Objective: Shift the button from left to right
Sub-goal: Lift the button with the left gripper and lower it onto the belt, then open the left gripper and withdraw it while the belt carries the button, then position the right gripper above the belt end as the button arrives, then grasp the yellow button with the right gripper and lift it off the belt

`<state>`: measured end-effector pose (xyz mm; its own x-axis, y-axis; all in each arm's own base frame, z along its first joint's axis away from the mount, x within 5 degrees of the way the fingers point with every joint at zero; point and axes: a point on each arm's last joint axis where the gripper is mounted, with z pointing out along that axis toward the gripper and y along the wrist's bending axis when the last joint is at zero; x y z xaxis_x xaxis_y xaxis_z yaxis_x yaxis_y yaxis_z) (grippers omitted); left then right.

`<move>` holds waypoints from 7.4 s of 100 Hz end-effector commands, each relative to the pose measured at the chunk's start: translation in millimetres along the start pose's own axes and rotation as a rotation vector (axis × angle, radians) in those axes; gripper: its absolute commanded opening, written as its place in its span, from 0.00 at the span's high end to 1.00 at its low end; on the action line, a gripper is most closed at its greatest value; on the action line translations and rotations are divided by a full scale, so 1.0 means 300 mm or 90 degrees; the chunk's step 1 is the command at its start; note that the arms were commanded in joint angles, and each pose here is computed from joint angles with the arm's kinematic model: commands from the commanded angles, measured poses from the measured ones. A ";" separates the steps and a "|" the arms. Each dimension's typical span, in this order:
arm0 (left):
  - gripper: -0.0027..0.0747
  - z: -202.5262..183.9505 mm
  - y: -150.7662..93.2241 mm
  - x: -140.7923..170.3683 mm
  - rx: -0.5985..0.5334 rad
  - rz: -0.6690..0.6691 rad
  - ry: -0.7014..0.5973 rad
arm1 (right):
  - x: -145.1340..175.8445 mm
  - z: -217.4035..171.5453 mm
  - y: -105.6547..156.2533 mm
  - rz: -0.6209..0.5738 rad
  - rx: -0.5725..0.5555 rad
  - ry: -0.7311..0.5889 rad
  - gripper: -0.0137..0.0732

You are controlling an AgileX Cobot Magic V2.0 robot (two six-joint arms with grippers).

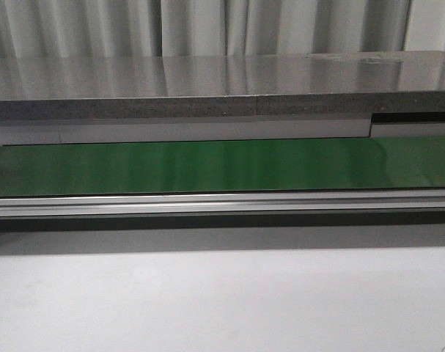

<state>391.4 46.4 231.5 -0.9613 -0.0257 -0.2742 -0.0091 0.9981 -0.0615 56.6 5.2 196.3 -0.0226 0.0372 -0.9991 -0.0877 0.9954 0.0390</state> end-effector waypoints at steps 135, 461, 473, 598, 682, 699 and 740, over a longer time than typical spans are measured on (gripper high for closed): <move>0.11 -0.645 -0.248 0.472 0.052 0.092 -0.624 | -0.046 -0.010 0.001 -0.007 -0.001 -0.075 0.92; 0.99 -0.527 -0.183 0.959 0.023 0.083 -0.858 | -0.330 -0.016 0.022 0.019 -0.019 0.019 0.92; 0.99 -0.527 -0.183 0.959 0.023 0.083 -0.858 | -0.393 0.012 0.028 0.018 -0.022 0.093 0.92; 0.99 -0.527 -0.183 0.959 0.023 0.083 -0.858 | -0.519 0.310 0.056 0.059 -0.047 0.416 0.26; 0.99 -0.527 -0.183 0.959 0.023 0.083 -0.858 | -0.475 0.729 0.059 0.106 -0.041 0.457 0.10; 0.99 -0.527 -0.183 0.959 0.023 0.083 -0.858 | -0.444 0.849 0.059 0.083 -0.047 0.480 0.10; 0.99 -0.527 -0.183 0.959 0.023 0.083 -0.858 | -0.278 1.024 0.047 0.054 -0.043 0.563 0.10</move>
<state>71.8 -7.8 291.0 -0.0443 0.0268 -0.9987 0.0976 0.9950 0.0223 355.8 43.8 256.7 -0.8487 0.0082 -0.5289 -0.0903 0.9829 0.1602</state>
